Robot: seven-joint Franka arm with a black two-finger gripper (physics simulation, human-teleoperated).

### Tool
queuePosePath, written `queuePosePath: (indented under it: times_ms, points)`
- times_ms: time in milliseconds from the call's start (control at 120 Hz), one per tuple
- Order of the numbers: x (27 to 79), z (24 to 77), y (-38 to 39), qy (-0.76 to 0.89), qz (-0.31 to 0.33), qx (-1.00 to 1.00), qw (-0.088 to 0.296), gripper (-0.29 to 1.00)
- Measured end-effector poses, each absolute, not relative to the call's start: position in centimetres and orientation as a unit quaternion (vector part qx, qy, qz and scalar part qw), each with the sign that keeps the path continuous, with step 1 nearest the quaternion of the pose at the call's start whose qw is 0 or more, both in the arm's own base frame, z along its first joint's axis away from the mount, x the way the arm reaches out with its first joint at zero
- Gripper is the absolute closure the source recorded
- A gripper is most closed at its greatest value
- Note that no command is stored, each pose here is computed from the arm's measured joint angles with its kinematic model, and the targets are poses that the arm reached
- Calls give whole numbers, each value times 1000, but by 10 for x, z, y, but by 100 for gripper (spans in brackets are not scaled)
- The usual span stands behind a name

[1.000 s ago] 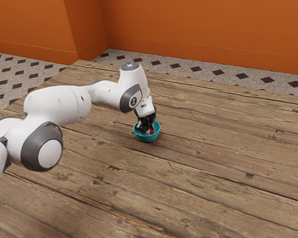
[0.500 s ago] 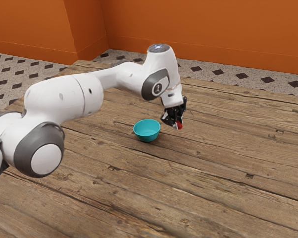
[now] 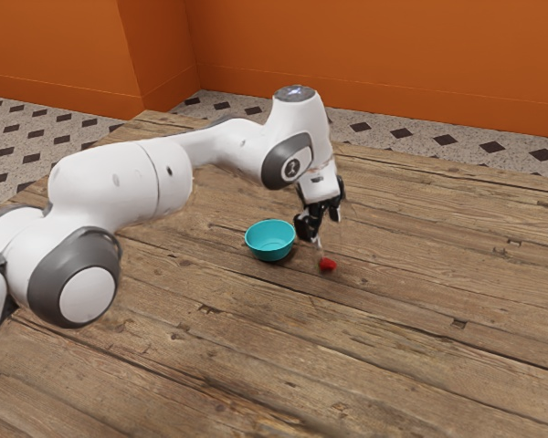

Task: Take strawberry from the bowl

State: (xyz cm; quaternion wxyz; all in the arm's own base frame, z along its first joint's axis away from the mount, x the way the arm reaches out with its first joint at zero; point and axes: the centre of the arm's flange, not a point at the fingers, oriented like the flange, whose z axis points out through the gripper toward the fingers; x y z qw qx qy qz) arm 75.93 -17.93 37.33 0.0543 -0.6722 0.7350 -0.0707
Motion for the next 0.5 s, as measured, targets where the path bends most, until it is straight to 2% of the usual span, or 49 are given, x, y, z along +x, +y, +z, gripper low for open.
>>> queuePosePath:
  times_ms: [117, 217, 342, 500]
  points:
    - [713, 486, -116, 679, -58, -729, 61, 6]
    - [669, 553, -77, 621, -42, -780, 58, 4]
    - [624, 595, -51, 559, -28, -828, 47, 2]
    - [601, 614, -34, 490, -14, -871, 37, 1]
